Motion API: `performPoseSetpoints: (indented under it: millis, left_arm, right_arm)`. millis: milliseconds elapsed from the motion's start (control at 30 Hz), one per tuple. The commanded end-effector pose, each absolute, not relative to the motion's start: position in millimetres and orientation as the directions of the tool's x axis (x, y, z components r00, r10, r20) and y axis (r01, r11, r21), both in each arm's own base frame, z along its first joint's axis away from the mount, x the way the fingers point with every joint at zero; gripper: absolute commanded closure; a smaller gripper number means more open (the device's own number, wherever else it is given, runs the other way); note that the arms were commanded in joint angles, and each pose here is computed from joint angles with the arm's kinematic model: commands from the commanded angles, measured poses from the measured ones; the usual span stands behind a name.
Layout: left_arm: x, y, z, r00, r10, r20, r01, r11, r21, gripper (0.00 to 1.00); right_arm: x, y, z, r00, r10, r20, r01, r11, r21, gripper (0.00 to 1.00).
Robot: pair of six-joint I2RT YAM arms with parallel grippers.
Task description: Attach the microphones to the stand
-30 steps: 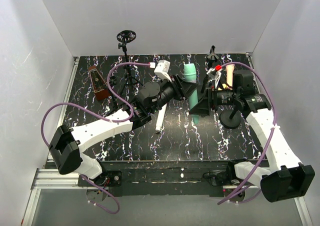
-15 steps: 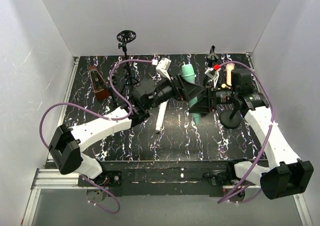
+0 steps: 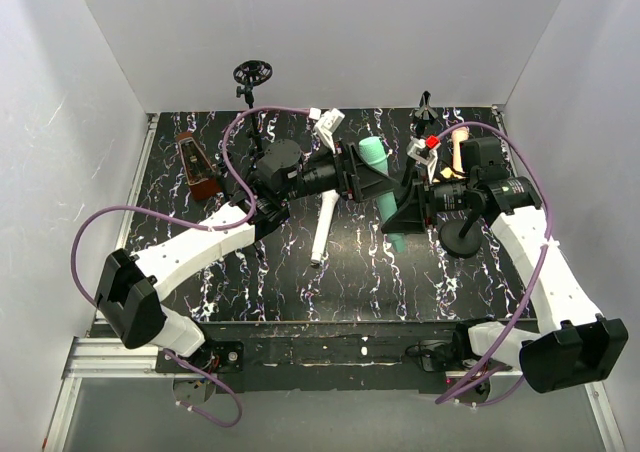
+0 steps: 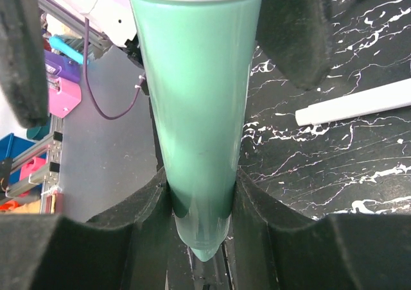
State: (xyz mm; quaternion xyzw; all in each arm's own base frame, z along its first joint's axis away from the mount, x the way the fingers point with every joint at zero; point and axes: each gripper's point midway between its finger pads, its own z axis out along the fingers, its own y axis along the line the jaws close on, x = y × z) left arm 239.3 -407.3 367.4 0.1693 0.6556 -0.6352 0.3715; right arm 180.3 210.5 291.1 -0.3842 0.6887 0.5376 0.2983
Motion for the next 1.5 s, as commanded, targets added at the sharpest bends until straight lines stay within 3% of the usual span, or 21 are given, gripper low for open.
performPoseSetpoints:
  millis: [0, 200, 300, 400, 467, 500, 533, 567, 633, 667, 767, 933, 1200, 1467]
  left_arm:
    - [223.4, -402.1, 394.1, -0.635, -0.237, -0.735, 0.742, 0.076, -0.666, 0.28]
    - [226.2, -404.5, 388.4, -0.628, -0.215, -0.748, 0.748, 0.097, -0.656, 0.47]
    - [228.1, -407.0, 383.6, -0.629, -0.201, -0.751, 0.747, 0.113, -0.656, 0.5]
    - [229.2, -411.4, 378.8, -0.633, -0.184, -0.752, 0.745, 0.119, -0.656, 0.61]
    - [228.6, -413.7, 377.0, -0.634, -0.178, -0.753, 0.747, 0.114, -0.655, 0.77]
    - [228.4, -413.7, 375.8, -0.634, -0.175, -0.753, 0.747, 0.111, -0.655, 0.9]
    - [227.1, -413.2, 374.9, -0.633, -0.173, -0.755, 0.749, 0.111, -0.653, 1.0]
    - [227.5, -410.9, 373.1, -0.625, -0.173, -0.761, 0.754, 0.122, -0.646, 1.0]
    - [228.0, -402.3, 369.8, -0.591, -0.167, -0.789, 0.77, 0.172, -0.614, 1.0]
    - [228.0, -394.6, 368.8, -0.567, -0.159, -0.808, 0.779, 0.215, -0.589, 1.0]
    - [226.7, -362.6, 371.1, -0.488, -0.126, -0.864, 0.793, 0.348, -0.499, 1.0]
    - [212.2, -302.9, 392.5, -0.356, -0.105, -0.928, 0.791, 0.495, -0.359, 1.0]
    - [209.9, -225.4, 433.8, -0.182, -0.085, -0.98, 0.684, 0.704, -0.189, 1.0]
    - [235.2, -209.5, 463.3, -0.09, -0.054, -0.994, 0.59, 0.802, -0.097, 1.0]
  right_arm:
    - [178.8, 211.9, 304.4, -0.474, -0.207, -0.856, -0.881, 0.09, 0.465, 0.93]
    - [178.4, 213.0, 305.0, -0.482, -0.206, -0.851, -0.875, 0.08, 0.477, 0.93]
    - [177.9, 213.6, 304.8, -0.486, -0.205, -0.849, -0.873, 0.074, 0.482, 0.93]
    - [177.4, 214.6, 304.6, -0.489, -0.206, -0.847, -0.871, 0.066, 0.487, 0.93]
    - [176.7, 214.6, 304.0, -0.496, -0.206, -0.844, -0.867, 0.064, 0.494, 0.93]
    - [176.0, 215.2, 304.1, -0.496, -0.208, -0.843, -0.867, 0.062, 0.495, 0.92]
    - [176.3, 215.0, 303.7, -0.502, -0.208, -0.84, -0.864, 0.064, 0.5, 0.85]
    - [174.7, 215.4, 303.9, -0.504, -0.209, -0.838, -0.862, 0.059, 0.503, 0.74]
    - [173.7, 214.0, 304.4, -0.501, -0.208, -0.84, -0.864, 0.068, 0.498, 0.37]
    - [173.4, 213.1, 303.3, -0.491, -0.211, -0.845, -0.87, 0.076, 0.487, 0.25]
    - [172.6, 206.4, 302.0, -0.45, -0.223, -0.864, -0.893, 0.112, 0.436, 0.13]
    - [167.8, 193.4, 292.1, -0.396, -0.224, -0.891, -0.918, 0.137, 0.373, 0.1]
    - [152.1, 181.9, 225.2, -0.273, -0.255, -0.928, -0.961, 0.122, 0.249, 0.08]
    - [155.3, 173.7, 194.8, -0.278, -0.214, -0.937, -0.956, 0.154, 0.249, 0.06]
